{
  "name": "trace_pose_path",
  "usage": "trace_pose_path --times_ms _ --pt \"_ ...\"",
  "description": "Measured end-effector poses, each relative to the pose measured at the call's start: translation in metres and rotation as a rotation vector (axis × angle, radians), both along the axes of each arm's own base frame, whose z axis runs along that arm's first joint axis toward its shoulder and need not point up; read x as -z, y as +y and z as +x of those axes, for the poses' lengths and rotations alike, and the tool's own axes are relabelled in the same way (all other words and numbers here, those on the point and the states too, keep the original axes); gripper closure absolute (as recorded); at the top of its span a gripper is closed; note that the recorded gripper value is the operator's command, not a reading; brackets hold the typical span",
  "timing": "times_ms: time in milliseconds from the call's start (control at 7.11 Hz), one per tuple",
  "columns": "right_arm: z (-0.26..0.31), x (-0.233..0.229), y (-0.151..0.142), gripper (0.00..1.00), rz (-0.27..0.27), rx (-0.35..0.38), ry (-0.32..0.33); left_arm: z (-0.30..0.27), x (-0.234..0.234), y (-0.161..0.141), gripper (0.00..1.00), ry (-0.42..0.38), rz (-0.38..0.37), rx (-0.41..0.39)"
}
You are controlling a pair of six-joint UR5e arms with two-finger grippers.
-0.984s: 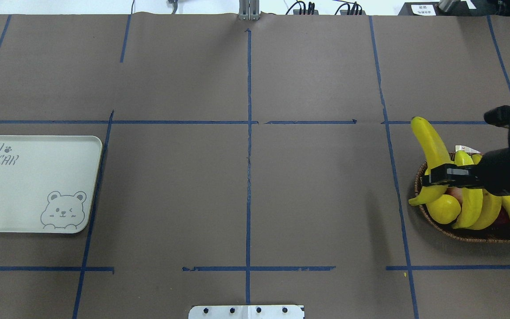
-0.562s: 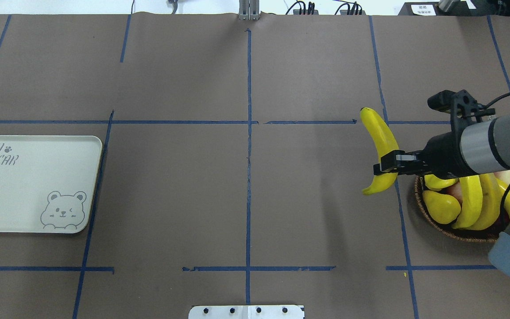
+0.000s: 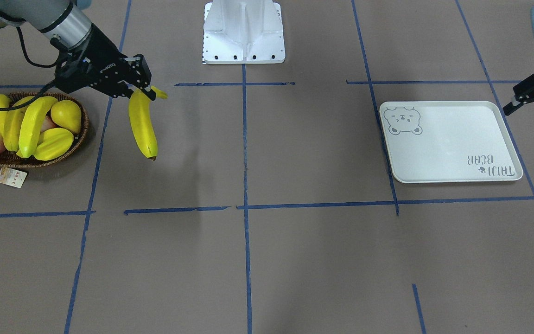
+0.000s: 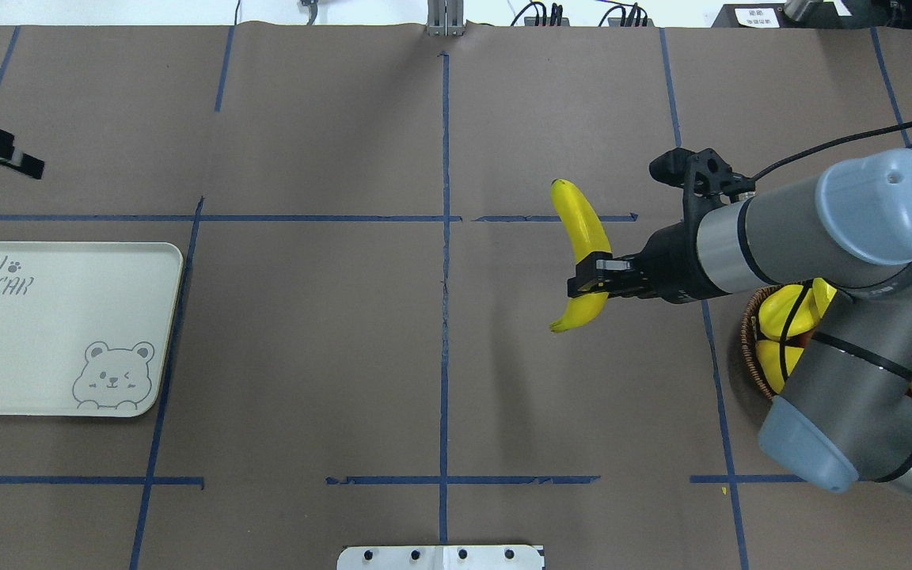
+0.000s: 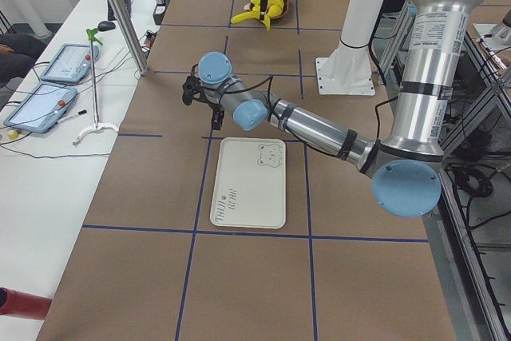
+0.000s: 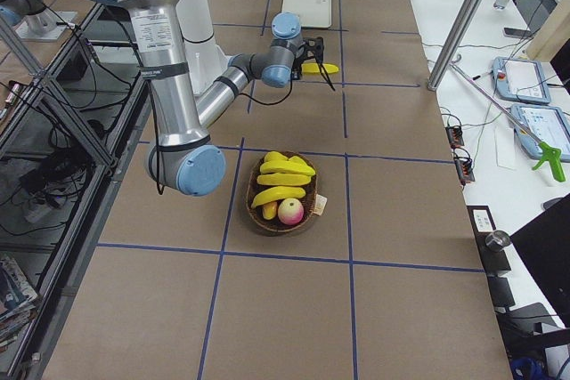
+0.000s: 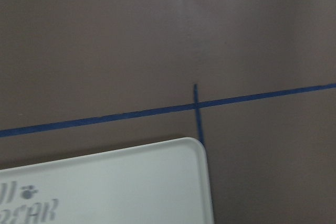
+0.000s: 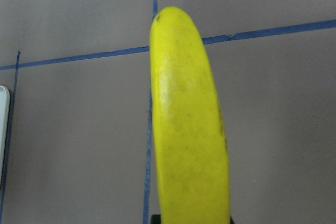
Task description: Transfer all bananas from basket to plate
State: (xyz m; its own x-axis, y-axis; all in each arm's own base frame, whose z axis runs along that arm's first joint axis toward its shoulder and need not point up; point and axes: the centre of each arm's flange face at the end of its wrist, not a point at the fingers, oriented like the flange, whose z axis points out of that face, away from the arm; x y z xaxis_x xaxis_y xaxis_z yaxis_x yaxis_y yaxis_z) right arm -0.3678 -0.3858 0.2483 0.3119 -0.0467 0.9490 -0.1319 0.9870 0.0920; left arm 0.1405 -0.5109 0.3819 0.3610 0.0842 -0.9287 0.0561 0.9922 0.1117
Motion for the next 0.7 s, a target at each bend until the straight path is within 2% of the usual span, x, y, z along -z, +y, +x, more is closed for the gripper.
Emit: trace_pose_path --times_ms 422,703 --pt "-0.049 0.051 0.013 0.95 0.008 -0.048 -0.066 0.116 0.113 0.007 0.01 0.134 -0.11 -0.041" --pt "-0.081 0.076 0.022 0.95 -0.003 -0.094 -0.109 0.181 0.171 0.022 0.01 0.171 -0.148 0.003"
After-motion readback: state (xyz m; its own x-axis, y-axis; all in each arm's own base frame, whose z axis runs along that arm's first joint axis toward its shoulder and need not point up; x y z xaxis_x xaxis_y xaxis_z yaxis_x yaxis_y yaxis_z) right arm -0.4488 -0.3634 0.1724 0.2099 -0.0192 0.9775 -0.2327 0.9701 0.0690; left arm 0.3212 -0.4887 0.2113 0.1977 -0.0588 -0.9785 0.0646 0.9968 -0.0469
